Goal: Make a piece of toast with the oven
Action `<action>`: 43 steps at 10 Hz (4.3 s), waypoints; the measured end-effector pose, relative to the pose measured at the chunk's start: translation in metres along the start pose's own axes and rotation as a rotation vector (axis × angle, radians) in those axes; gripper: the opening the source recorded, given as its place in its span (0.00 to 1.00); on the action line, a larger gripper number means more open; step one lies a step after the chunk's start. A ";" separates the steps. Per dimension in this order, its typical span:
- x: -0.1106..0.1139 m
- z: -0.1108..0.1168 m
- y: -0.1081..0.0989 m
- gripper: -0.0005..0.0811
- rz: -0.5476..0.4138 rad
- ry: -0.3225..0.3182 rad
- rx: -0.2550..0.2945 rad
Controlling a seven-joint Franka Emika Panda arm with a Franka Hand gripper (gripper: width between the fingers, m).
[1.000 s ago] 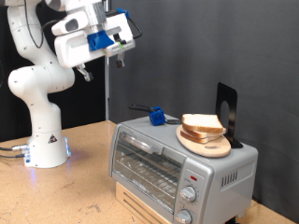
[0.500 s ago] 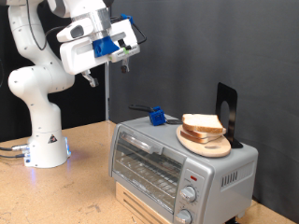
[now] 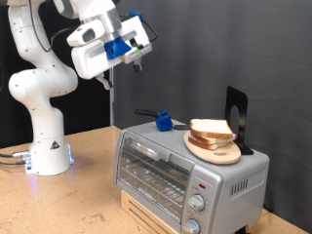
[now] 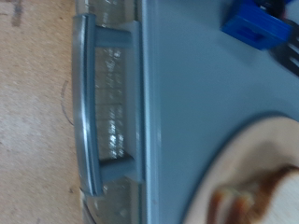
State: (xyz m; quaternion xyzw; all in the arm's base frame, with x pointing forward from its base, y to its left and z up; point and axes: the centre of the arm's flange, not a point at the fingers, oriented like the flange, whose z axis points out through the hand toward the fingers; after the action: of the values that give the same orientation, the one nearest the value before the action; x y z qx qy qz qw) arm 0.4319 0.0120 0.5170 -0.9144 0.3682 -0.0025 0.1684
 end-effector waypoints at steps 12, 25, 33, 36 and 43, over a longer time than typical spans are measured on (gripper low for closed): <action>0.002 0.143 0.032 0.84 0.051 0.153 -0.141; 0.055 0.152 0.069 0.84 0.059 0.266 -0.190; 0.078 0.160 0.092 0.84 -0.019 0.313 -0.266; 0.085 0.159 0.113 0.84 -0.074 0.354 -0.388; 0.090 0.177 0.138 0.84 -0.068 0.395 -0.468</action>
State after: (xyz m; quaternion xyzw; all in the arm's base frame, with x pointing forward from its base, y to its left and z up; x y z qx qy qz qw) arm 0.4273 -0.0874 0.2967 -0.9218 0.3538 -0.1013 -0.1217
